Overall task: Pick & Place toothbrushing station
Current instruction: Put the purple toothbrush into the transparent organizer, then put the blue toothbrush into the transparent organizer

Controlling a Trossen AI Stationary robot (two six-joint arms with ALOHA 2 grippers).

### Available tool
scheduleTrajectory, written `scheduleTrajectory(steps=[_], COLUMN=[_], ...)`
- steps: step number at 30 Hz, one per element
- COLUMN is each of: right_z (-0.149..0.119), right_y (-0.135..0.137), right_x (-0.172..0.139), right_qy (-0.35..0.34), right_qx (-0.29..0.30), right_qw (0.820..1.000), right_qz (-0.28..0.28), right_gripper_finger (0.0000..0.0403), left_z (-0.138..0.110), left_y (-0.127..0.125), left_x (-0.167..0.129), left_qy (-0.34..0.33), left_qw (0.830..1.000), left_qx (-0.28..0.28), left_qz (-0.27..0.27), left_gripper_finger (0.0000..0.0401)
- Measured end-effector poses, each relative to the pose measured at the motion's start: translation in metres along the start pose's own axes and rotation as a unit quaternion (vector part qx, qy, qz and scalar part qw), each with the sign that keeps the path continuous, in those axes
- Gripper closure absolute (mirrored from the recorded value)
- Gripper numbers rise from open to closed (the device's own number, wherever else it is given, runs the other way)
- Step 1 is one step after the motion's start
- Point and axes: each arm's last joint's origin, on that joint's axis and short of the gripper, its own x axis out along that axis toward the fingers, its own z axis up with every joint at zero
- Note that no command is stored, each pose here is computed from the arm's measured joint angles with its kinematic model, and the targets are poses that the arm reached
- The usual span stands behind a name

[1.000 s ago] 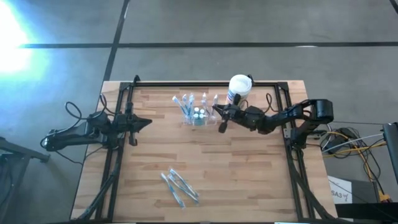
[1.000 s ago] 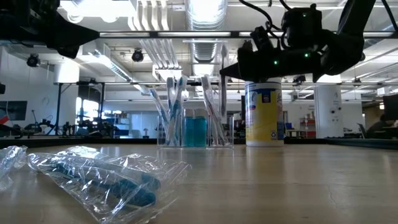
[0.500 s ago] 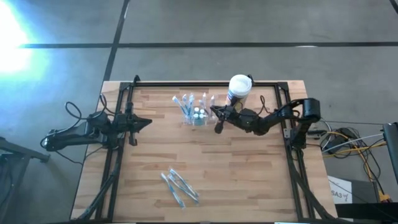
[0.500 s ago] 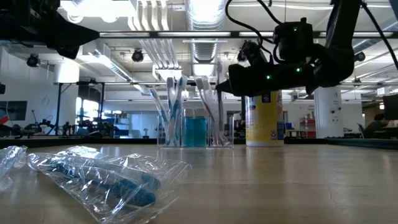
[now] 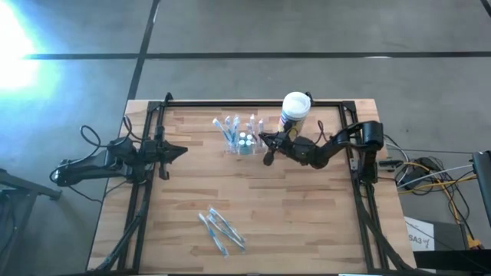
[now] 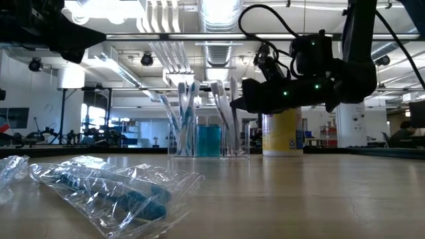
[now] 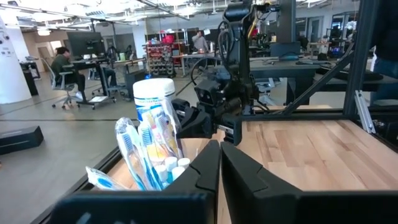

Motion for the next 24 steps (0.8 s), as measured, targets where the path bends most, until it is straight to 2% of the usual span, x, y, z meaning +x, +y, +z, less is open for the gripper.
scheduleTrajectory(steps=[11, 24], right_z=[-0.009, 0.001], right_y=[0.001, 0.0], right_x=[0.004, -0.001], right_qy=[0.009, 0.003], right_qx=[-0.003, 0.007], right_qw=[1.0, 1.0], right_qz=[-0.011, -0.008], right_gripper_finger=[0.0377, 0.0253], left_z=[0.0, 0.0], left_y=[0.0, 0.0], left_x=[0.0, 0.0], left_qy=[0.001, 0.002], left_qw=[1.0, 1.0], left_qx=[-0.003, -0.008], left_qz=[0.0, -0.002], left_gripper_finger=[0.0389, 0.0382])
